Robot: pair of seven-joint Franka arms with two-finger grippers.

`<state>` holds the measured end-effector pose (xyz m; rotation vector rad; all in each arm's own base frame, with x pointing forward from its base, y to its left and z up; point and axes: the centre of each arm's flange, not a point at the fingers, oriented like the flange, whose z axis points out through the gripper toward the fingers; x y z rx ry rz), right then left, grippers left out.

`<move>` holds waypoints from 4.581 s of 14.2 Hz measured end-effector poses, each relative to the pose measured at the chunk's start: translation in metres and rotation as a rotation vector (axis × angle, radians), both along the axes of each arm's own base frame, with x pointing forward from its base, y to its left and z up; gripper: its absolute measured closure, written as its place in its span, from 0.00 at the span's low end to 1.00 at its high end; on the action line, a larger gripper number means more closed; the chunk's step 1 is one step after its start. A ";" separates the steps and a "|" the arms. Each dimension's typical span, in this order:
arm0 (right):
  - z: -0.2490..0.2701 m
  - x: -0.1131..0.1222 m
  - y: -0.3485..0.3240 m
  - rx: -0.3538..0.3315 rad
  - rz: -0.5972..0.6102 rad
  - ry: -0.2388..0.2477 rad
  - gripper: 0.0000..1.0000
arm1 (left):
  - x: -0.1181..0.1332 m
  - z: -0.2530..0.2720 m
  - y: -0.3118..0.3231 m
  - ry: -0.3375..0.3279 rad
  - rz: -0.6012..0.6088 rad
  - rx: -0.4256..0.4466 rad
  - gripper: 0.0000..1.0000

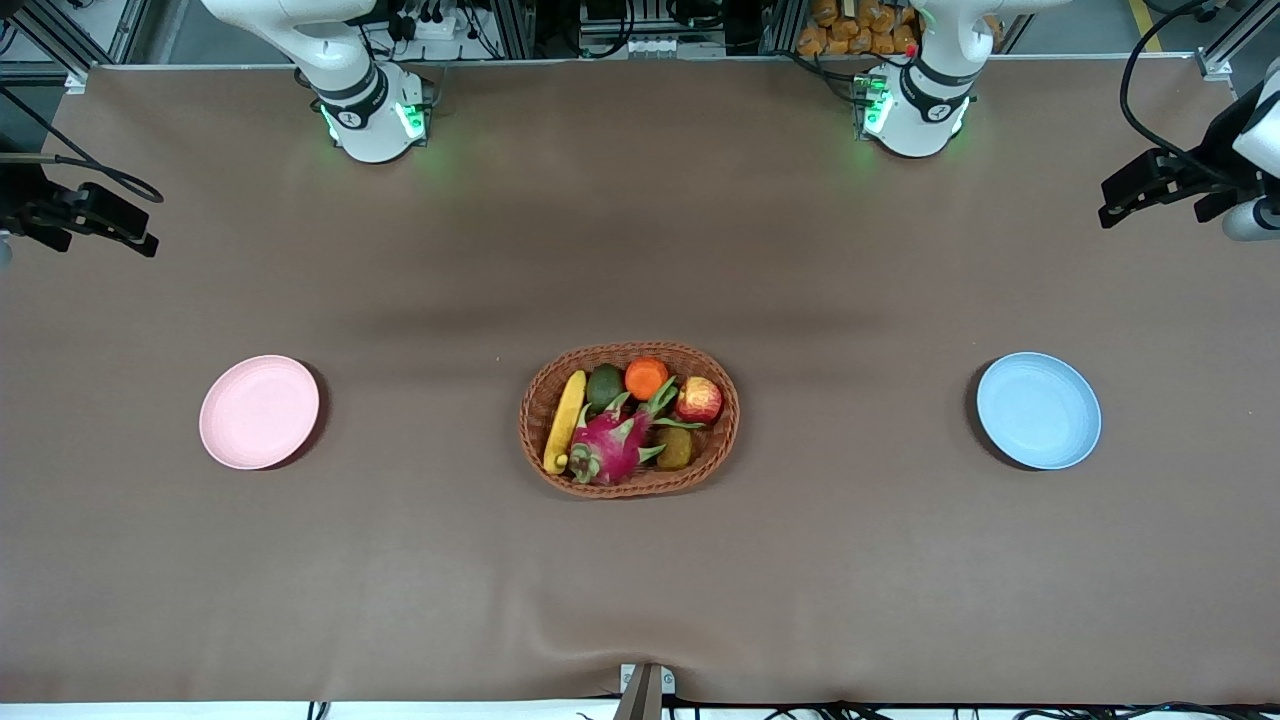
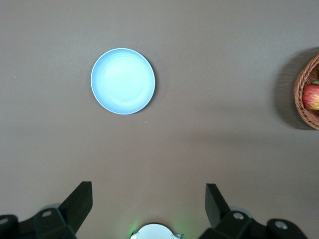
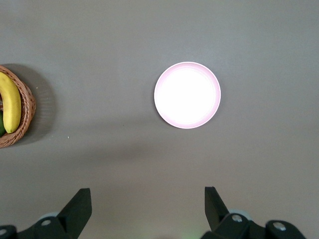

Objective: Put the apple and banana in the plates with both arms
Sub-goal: 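Reach the left gripper toward the red apple in the basket, then lower the left gripper onto the red apple and close it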

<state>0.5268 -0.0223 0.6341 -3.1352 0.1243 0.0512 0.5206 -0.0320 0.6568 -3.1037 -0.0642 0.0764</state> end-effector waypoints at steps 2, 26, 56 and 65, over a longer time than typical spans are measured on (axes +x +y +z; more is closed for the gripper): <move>0.002 0.000 0.000 0.000 0.000 -0.004 0.00 | 0.000 0.007 0.003 -0.016 0.005 -0.001 0.00; -0.029 0.017 0.050 -0.022 0.092 0.072 0.00 | 0.063 -0.248 -0.300 0.054 -0.379 -0.121 0.00; -0.038 0.023 0.017 -0.018 0.107 0.111 0.00 | 0.063 -0.424 -0.390 -0.029 -0.387 -0.205 0.26; -0.041 0.022 0.018 -0.017 0.107 0.127 0.00 | 0.064 -0.428 -0.398 -0.046 -0.387 -0.212 0.34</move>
